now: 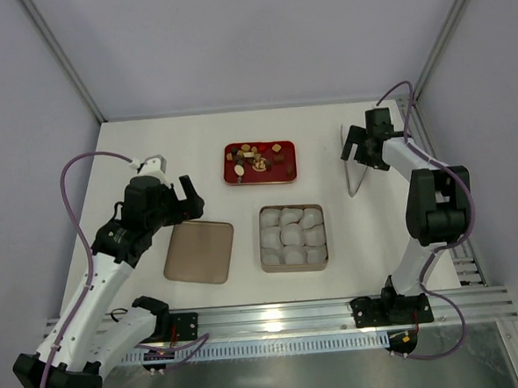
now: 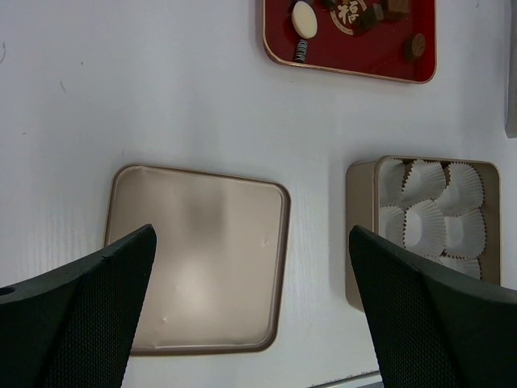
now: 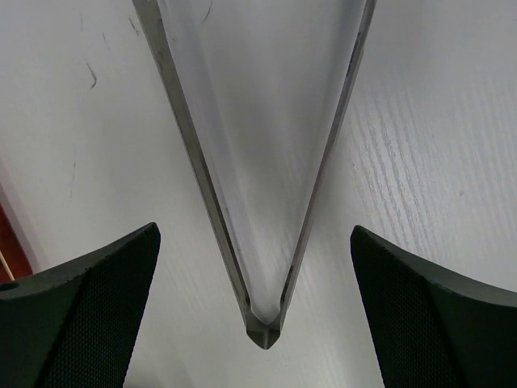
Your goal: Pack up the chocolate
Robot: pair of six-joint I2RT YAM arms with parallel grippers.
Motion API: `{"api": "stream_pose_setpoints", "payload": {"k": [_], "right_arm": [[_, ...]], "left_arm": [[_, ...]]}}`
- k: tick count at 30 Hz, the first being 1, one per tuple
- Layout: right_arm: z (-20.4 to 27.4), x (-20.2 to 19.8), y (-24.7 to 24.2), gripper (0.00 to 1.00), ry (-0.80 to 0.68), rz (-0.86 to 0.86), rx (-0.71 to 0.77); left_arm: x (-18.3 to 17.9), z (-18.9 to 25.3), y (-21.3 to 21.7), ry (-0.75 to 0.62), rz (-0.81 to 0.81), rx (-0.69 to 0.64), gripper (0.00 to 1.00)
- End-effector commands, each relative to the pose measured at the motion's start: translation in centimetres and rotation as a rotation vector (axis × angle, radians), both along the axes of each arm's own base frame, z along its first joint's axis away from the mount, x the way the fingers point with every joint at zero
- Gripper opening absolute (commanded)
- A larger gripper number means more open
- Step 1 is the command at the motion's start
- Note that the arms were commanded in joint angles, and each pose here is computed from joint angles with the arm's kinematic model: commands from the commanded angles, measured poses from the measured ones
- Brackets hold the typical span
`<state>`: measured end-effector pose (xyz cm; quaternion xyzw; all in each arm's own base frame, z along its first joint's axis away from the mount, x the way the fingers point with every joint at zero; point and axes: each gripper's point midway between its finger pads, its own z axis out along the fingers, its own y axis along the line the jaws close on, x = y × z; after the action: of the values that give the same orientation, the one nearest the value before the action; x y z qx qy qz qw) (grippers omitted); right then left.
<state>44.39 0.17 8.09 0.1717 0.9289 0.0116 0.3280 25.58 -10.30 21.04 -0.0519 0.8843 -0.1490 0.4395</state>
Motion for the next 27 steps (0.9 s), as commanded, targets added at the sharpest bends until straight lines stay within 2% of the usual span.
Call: {"api": "stream_pose_setpoints", "payload": {"k": [1,10,18,23,27], "right_arm": [[0.8,1.0,-0.3,1.00,-0.013,-0.016,-0.014],[-2.0,1.3,-0.1,1.00,0.096,0.016,-0.095],[-3.4,1.6,-0.1,1.00,0.147,0.022,-0.107],[-4.7,1.7,0.4,0.94,0.179,0.050,-0.088],[-5.3,1.5,0.5,0.93,0.183,0.041,-0.084]], "left_arm": [[0.3,0.9,-0.1,-0.041,0.001,-0.021,1.00],[0.4,0.7,-0.3,-0.030,-0.002,-0.020,1.00],[0.4,0.4,-0.3,-0.020,-0.003,-0.019,1.00],[0.5,0.2,-0.3,-0.012,-0.001,-0.015,1.00],[0.5,0.0,-0.3,-0.008,-0.002,-0.012,1.00]]}}
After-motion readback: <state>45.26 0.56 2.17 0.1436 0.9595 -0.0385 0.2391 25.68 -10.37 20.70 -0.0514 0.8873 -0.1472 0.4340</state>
